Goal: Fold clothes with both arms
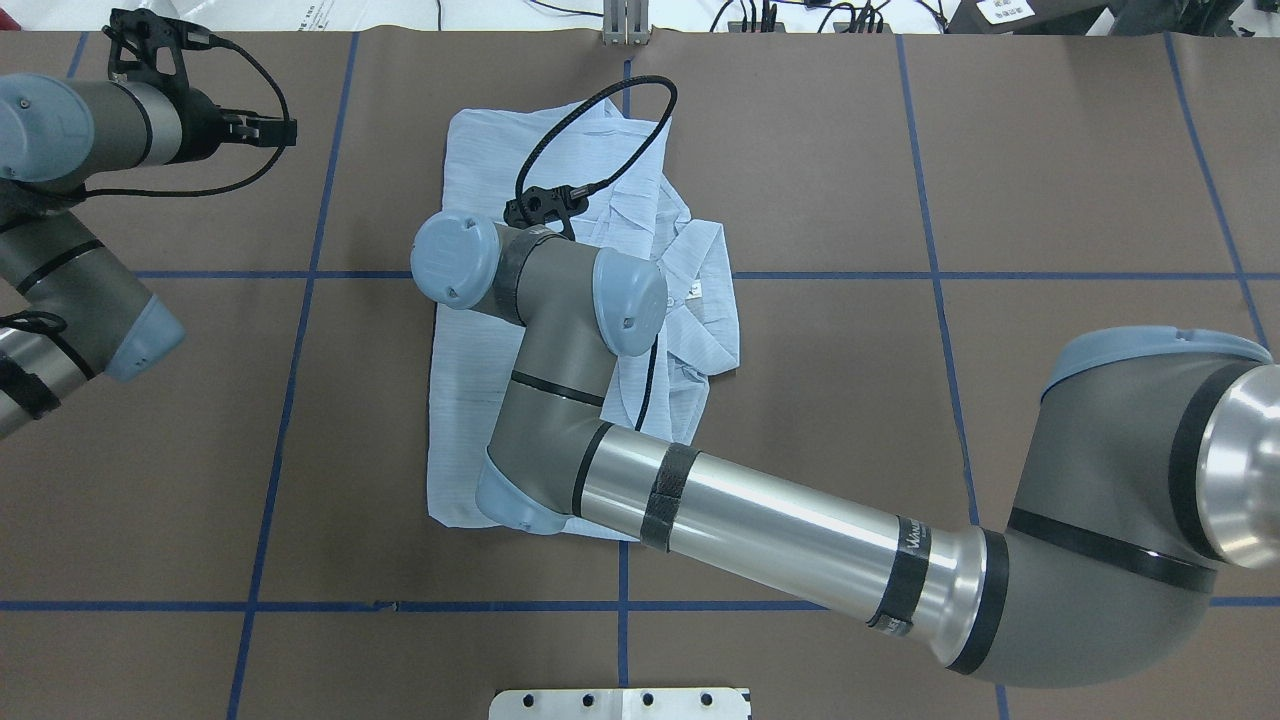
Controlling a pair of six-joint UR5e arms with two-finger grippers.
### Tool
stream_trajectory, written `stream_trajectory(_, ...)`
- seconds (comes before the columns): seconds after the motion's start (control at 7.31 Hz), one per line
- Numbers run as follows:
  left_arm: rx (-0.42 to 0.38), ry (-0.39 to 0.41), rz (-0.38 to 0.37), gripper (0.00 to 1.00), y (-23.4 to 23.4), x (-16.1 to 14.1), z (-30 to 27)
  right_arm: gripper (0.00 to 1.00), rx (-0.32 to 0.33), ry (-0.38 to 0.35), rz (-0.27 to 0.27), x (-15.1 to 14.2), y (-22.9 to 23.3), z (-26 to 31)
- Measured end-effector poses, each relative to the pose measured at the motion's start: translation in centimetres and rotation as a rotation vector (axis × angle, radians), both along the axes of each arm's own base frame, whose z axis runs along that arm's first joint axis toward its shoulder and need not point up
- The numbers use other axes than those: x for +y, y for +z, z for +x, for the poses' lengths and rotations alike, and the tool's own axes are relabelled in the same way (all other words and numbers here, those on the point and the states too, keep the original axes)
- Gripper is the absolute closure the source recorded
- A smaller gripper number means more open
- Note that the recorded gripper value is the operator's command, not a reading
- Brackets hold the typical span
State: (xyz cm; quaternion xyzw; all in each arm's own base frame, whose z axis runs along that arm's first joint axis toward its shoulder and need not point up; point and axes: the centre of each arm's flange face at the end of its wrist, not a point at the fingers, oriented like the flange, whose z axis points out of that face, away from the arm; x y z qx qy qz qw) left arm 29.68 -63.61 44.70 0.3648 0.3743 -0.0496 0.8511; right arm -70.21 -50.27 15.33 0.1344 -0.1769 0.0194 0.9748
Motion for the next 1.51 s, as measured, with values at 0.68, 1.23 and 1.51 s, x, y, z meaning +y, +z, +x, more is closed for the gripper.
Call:
stream_trajectory(0.68, 0.001, 0.003, 0.001, 0.0, -0.1, 0.1, 0.2, 0.0, 0.114, -0.023, -0.024, -2.0, 1.8, 2.2)
stream_trajectory(1.23, 0.008, 0.006, 0.011, 0.0, -0.2, 0.2, 0.3, 0.0, 0.194, -0.058, -0.034, -1.8, 8.4, 12.1)
stream_trajectory(1.51, 0.01, 0.008, 0.014, 0.0, -0.3, 0.3, 0.4, 0.0, 0.148, -0.065, 0.005, -0.2, 10.9, 18.2)
